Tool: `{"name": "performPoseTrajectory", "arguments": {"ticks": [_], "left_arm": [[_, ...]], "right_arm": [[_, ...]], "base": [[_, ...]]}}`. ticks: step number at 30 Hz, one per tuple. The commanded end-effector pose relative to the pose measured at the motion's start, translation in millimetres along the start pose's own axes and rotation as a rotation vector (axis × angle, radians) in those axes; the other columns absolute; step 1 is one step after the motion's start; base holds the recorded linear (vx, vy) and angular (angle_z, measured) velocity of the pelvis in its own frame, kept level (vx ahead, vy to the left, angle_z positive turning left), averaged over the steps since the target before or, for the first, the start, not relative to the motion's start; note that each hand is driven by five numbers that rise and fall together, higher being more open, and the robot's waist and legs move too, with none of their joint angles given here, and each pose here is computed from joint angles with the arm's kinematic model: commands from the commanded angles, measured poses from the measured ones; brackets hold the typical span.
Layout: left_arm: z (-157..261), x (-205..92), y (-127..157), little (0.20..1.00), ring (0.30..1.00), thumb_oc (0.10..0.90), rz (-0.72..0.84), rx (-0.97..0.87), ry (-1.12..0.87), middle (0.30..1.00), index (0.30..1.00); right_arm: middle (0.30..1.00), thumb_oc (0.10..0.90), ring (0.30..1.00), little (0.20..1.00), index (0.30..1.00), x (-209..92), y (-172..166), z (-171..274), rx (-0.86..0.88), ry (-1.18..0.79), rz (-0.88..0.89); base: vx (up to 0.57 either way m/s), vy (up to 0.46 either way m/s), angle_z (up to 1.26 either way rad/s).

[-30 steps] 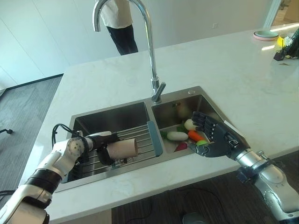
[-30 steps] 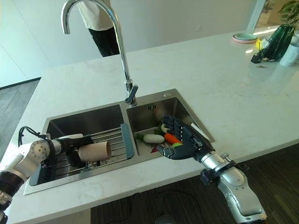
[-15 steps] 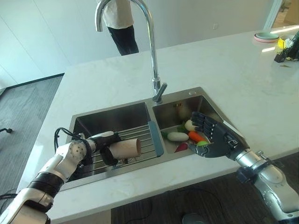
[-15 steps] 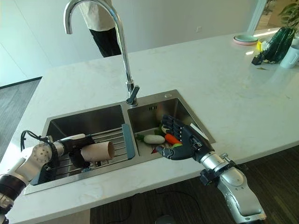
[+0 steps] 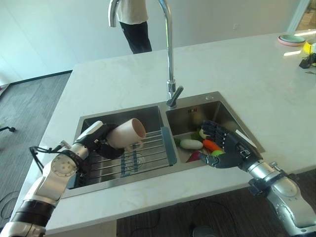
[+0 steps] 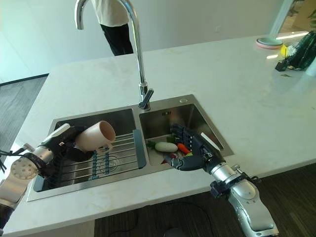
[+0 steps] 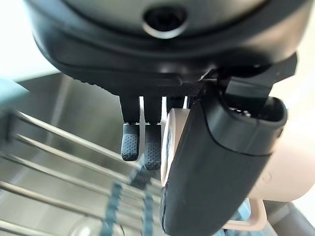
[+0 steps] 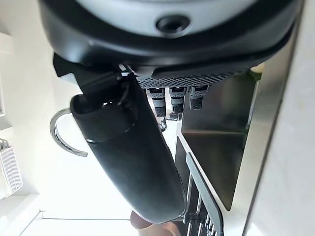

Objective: Place the dishes in the dishwasher.

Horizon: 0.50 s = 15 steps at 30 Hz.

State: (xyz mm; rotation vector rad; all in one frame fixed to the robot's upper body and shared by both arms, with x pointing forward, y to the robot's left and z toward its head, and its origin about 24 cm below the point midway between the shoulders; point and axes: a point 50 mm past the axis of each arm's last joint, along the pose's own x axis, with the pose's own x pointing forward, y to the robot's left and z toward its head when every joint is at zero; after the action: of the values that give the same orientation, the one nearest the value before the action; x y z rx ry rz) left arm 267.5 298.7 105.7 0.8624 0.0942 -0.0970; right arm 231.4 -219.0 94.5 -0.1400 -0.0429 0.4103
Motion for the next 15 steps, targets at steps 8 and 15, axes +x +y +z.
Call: {"name": "performPoseTrajectory", "arguments": {"ticks": [8,15], "left_arm": [[56,-23,54,0.300,0.300,0.400,0.582,-0.176,-0.386,0.300,0.300],[64,-59,31,0.300,0.300,0.400,0.698,-0.342,-0.505,0.300,0.300]], "right_arm": [[0.900,0.800,0.900,0.900,0.900,6,2,55,-0.034,-0.337,-0.063],[0.900,0.800,0.900,0.900,0.900,3,17,70,0.026,-0.462,-0.053]], "base": [[0.01,-0.031,0.15],[0.01,-0.170,0.31]]}}
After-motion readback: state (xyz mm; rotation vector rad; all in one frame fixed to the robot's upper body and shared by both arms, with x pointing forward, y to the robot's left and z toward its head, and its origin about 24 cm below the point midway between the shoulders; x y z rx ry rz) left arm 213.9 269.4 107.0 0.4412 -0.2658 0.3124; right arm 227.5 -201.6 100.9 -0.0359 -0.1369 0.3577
